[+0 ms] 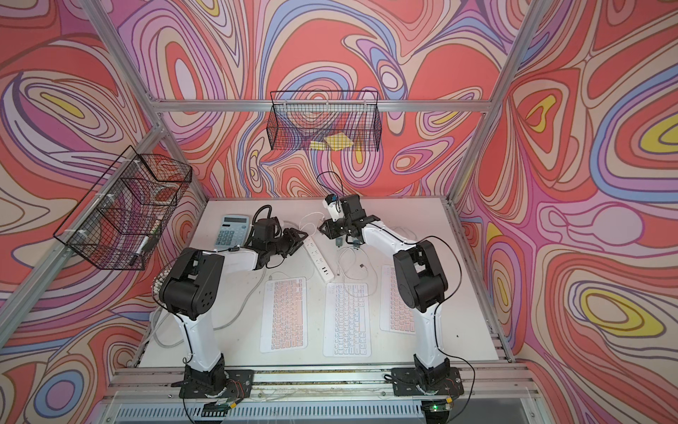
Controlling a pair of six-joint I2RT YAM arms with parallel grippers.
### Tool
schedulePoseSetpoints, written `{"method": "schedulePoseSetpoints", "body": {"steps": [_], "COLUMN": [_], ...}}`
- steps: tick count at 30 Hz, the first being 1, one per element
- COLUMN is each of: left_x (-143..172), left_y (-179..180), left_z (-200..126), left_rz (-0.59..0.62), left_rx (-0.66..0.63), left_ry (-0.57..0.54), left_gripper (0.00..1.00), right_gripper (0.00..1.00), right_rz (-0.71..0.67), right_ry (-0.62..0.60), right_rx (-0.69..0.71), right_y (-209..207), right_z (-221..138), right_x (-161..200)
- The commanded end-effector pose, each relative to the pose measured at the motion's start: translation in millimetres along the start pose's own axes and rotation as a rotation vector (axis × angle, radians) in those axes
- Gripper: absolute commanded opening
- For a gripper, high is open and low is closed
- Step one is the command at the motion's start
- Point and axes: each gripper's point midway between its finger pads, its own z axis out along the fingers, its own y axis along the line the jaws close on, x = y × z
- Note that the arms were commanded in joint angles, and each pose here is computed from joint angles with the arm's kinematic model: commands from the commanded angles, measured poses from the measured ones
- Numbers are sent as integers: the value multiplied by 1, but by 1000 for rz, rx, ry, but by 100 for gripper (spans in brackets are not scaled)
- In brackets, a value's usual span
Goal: Unplug the wireless keyboard
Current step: Remove the power cord from the plug.
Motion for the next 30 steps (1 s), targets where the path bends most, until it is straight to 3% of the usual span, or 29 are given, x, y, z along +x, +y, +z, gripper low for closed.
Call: {"method": "schedulePoseSetpoints", "body": {"steps": [1, 12, 23, 30], "left_x": [-1, -3, -1, 7], "left_y": [-46, -75, -93, -76], "left_z": [-13, -30, -35, -29], "left_rz": [120, 115, 212, 221], "left_rx": [196, 414, 537, 471], "left_ry": [1, -17, -24, 9], "left_gripper": [53, 54, 56, 55], "right_gripper": [10, 10, 11, 11], "right_rz": [37, 106, 178, 202], "right_ry": [-25, -1, 2, -5], "right_rx": [-102, -205, -394, -472], "right_y": [18, 29, 57, 67], "right_z": [-15, -15, -18, -18], "right_x": [-15, -6, 0, -1]}}
